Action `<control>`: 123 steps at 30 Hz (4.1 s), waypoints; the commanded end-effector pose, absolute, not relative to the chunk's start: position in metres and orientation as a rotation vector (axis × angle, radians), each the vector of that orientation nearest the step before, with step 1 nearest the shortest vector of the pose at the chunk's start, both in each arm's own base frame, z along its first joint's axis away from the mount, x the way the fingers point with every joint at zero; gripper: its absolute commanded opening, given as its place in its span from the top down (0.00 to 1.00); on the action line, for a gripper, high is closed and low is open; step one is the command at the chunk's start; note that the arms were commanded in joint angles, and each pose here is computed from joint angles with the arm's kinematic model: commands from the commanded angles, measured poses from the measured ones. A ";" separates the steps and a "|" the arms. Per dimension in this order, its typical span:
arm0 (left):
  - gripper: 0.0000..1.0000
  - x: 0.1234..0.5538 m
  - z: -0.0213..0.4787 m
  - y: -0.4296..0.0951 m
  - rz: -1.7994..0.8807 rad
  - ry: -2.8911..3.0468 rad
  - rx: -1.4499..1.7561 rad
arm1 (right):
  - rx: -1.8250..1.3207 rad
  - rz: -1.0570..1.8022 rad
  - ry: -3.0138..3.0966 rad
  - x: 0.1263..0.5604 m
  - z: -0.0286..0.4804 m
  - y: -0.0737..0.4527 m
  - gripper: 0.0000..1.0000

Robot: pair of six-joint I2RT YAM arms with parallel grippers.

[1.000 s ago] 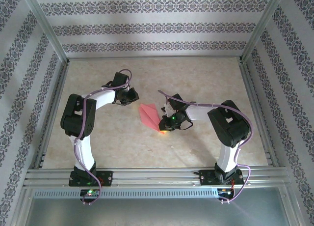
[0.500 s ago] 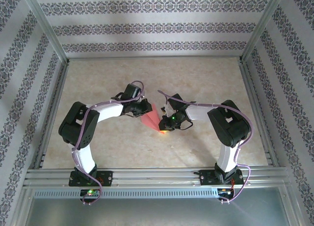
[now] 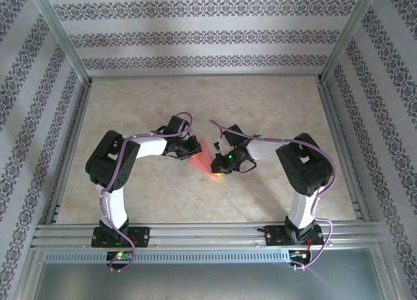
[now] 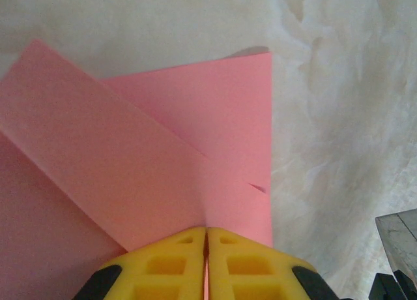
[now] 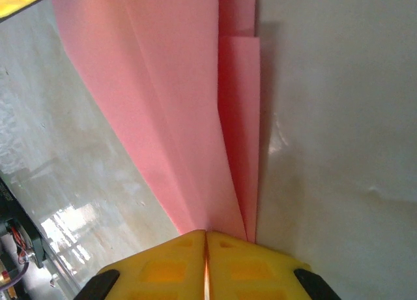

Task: Fold a paper plane with a square sheet of paper (pick it up from the middle)
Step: Fourth fold the wing at the center of the table, then pick up the paper from the center of the table.

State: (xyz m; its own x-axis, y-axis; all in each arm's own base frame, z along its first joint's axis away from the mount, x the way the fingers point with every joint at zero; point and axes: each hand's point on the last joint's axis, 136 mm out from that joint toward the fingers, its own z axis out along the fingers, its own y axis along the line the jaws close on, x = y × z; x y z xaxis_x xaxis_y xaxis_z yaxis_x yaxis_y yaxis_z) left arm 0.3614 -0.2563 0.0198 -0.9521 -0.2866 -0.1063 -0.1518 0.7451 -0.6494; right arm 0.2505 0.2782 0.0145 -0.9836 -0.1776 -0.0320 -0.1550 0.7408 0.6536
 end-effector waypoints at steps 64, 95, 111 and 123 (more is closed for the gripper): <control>0.90 0.369 0.025 -0.254 -0.864 2.829 -0.368 | 0.257 -1.080 -3.082 0.240 0.054 0.240 0.82; 0.29 0.351 0.083 -0.183 -1.020 2.453 -0.698 | 0.490 -1.361 -2.980 0.346 0.051 0.312 0.70; 0.15 0.357 0.134 -0.208 -1.325 2.237 -0.492 | 0.469 -1.722 -2.888 0.357 0.113 0.315 0.94; 0.18 0.355 0.202 -0.246 -1.602 1.983 -0.230 | 0.300 -2.111 -2.768 0.368 0.203 0.308 0.93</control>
State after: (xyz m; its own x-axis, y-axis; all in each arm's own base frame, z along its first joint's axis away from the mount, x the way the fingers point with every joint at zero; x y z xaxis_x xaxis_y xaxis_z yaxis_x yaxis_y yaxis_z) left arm 0.3575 -0.2289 0.1640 -0.8241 -0.5052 -0.2561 0.0725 0.3544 -0.9323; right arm 0.3697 0.3065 0.1792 -0.9204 0.0450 -0.3883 -0.3476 0.3602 0.8657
